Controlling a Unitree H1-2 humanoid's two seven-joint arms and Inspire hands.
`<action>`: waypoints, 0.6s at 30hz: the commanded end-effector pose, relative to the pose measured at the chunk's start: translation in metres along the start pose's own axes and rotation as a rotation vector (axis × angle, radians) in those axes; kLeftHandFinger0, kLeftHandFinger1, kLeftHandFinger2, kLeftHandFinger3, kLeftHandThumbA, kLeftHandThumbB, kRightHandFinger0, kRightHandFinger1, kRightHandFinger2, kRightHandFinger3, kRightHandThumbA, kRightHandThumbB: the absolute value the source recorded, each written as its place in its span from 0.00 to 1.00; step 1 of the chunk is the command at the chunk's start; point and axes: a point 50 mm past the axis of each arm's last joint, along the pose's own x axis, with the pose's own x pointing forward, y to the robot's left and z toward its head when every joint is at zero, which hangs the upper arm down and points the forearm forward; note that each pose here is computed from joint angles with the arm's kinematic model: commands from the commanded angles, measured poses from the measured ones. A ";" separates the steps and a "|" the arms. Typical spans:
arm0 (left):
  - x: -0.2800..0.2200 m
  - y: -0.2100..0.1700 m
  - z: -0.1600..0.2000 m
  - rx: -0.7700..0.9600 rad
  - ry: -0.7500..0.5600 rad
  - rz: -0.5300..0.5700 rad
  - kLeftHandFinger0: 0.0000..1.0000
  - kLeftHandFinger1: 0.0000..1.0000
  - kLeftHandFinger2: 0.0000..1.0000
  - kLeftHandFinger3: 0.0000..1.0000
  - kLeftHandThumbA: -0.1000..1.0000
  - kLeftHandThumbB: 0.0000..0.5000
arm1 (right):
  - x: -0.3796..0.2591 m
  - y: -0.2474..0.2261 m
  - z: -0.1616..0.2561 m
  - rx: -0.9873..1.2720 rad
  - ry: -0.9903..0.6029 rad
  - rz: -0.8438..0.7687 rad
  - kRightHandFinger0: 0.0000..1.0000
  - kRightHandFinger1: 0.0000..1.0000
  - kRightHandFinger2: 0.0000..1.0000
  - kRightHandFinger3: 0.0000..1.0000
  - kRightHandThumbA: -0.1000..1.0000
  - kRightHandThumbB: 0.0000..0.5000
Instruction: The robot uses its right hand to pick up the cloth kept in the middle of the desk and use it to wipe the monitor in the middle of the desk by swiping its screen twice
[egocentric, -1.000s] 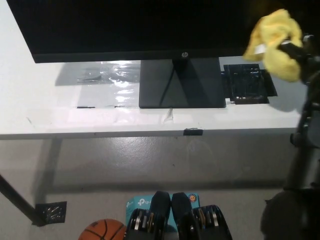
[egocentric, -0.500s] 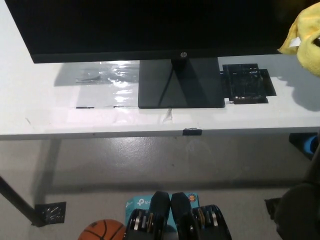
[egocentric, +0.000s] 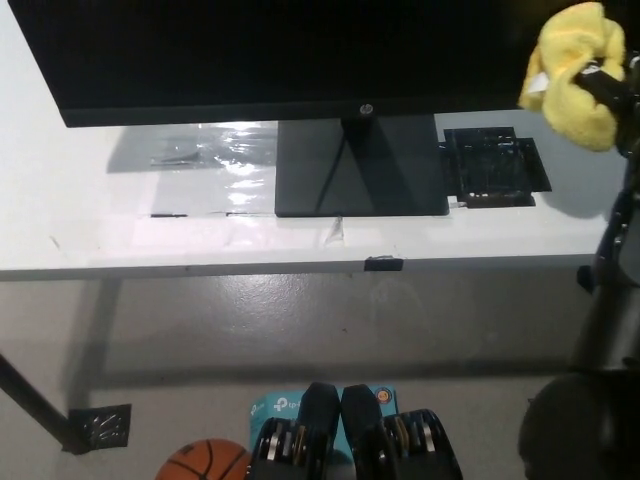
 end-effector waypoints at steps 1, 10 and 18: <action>-0.002 0.002 0.005 0.020 -0.038 0.008 0.55 0.57 0.70 0.92 0.19 0.03 | 0.001 0.037 0.059 -0.027 -0.120 0.040 0.00 0.00 0.24 0.17 0.00 0.21; 0.000 0.000 0.010 0.024 -0.035 0.008 0.55 0.56 0.71 0.91 0.19 0.04 | 0.001 0.110 0.070 -0.059 -0.099 0.120 0.00 0.00 0.22 0.11 0.00 0.25; -0.001 -0.002 0.011 0.022 -0.039 -0.002 0.56 0.56 0.69 0.92 0.20 0.03 | -0.011 0.168 0.076 -0.061 -0.084 0.184 0.00 0.00 0.21 0.09 0.00 0.13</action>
